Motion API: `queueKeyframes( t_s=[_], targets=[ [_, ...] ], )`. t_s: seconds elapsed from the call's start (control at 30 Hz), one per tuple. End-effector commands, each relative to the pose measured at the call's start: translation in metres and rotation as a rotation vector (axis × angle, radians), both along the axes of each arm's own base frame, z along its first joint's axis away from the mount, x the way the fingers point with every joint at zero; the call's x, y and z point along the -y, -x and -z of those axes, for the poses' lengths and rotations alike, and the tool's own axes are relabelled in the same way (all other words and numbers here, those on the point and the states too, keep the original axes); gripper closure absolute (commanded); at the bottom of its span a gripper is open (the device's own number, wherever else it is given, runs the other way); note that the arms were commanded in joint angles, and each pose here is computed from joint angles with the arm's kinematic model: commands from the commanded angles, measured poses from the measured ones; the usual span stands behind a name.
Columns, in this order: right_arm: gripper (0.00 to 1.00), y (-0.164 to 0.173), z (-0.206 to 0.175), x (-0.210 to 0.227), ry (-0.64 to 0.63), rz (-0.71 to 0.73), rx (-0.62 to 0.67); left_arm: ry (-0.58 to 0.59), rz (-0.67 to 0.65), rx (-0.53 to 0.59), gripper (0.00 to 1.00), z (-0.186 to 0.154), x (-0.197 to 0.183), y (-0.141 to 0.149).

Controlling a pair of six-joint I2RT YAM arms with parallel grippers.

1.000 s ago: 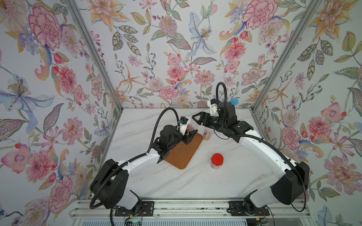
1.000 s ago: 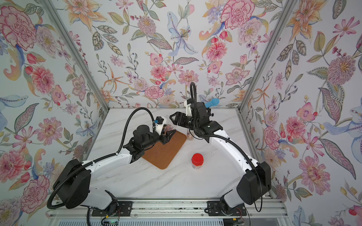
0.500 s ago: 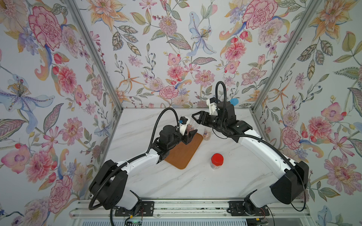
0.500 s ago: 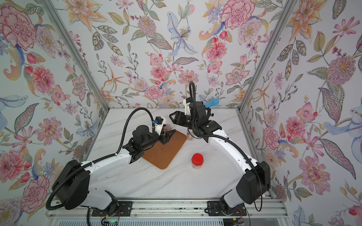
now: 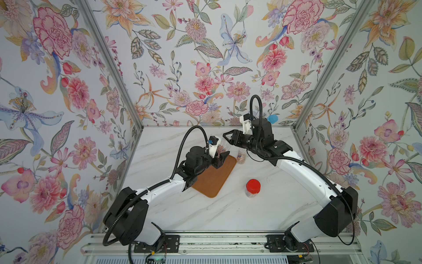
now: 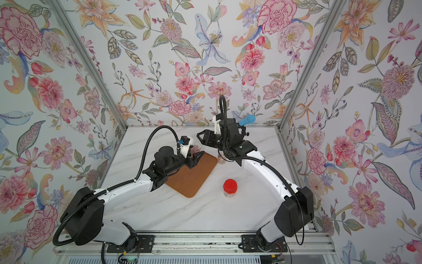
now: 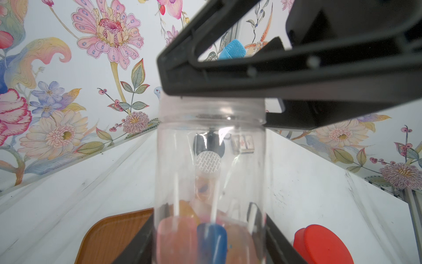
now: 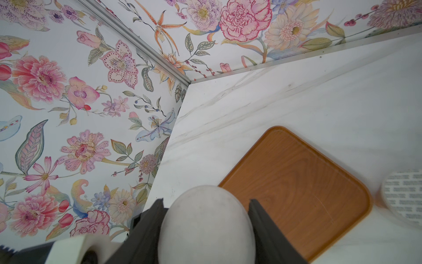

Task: Pour the candies out of the jar
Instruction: Unscrew the lid from the jar.

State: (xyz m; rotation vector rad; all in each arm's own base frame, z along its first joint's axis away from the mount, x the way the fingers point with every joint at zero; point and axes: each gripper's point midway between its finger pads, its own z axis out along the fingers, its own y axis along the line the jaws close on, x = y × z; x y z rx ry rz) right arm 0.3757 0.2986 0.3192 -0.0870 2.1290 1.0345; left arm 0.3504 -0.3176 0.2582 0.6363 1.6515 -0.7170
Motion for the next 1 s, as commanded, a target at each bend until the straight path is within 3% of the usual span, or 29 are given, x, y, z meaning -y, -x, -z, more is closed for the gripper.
queueKeyframes(
  t_s=[0.0,0.33,0.5,0.67,0.8,0.97],
  targets=[
    [0.45,0.003,-0.013,-0.008,0.011,-0.022,0.052,0.094,0.054,0.067,1.0,-0.05,0.01,0.01],
    [0.6,0.01,-0.026,-0.012,0.028,-0.103,0.124,0.131,0.14,0.078,1.0,-0.069,0.015,0.023],
    [0.64,0.04,-0.07,-0.02,-0.149,-0.384,0.224,0.246,0.36,0.133,1.0,-0.099,0.022,0.05],
    [0.67,0.075,-0.095,-0.017,-0.231,-0.569,0.318,0.305,0.534,0.141,1.0,-0.119,0.032,0.07],
    [0.69,0.082,-0.095,-0.007,-0.219,-0.586,0.331,0.348,0.6,0.127,1.0,-0.128,0.034,0.079],
    [0.69,0.079,-0.098,-0.002,-0.209,-0.557,0.333,0.287,0.547,0.127,1.0,-0.12,0.033,0.071]
  ],
)
